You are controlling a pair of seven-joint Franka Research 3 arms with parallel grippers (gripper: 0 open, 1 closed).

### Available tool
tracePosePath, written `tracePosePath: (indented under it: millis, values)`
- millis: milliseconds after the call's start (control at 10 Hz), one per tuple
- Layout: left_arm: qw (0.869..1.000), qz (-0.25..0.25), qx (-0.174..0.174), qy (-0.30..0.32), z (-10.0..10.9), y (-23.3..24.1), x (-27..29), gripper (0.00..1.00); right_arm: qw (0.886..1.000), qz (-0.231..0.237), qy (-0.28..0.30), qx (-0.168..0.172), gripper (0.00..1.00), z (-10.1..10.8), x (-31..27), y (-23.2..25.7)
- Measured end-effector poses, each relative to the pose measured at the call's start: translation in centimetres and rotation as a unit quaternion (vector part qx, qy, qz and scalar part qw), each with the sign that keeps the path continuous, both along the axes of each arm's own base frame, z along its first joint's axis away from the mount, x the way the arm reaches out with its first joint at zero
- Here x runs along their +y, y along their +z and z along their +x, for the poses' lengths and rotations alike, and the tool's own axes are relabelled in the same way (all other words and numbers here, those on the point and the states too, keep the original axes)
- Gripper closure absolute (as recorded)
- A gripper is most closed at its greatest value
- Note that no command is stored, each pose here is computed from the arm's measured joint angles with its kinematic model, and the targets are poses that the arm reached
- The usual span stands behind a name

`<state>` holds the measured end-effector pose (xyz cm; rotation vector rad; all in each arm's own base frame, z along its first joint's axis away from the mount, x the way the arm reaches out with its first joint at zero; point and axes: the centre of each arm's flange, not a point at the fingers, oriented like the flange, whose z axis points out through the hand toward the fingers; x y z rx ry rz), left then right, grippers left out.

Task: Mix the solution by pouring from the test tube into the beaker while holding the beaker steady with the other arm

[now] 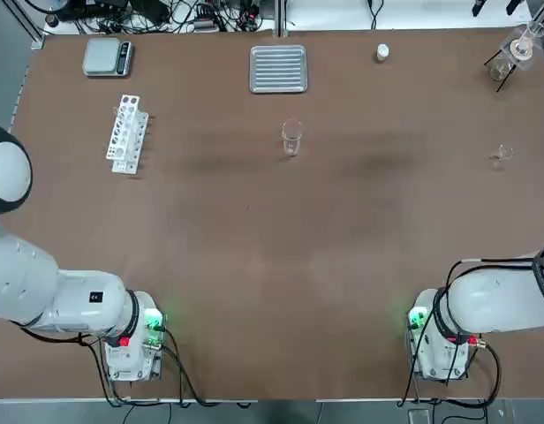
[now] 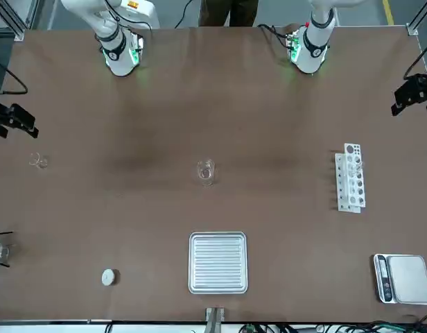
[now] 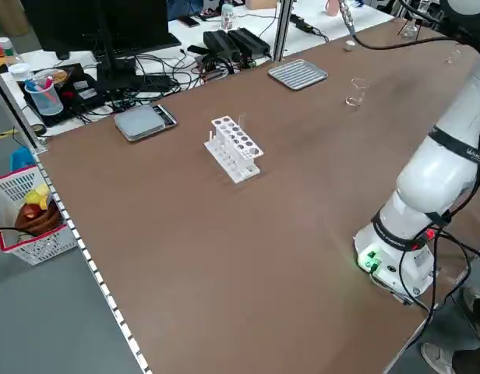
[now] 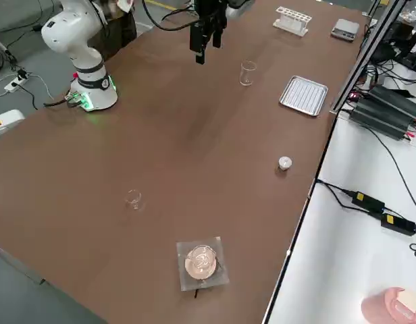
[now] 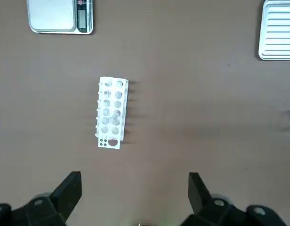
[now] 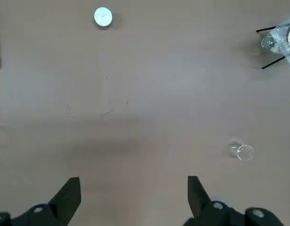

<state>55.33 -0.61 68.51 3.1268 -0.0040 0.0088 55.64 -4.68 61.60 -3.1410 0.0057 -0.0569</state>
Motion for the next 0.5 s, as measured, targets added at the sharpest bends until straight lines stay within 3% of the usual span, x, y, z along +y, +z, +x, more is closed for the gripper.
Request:
tracePosePath:
  millis: [500]
  values:
    - [1.000,-0.001,0.003,0.002,-0.02,-0.12,0.00,0.00,1.000,0.000,0.005,-0.006,0.00,0.16,0.54,0.11]
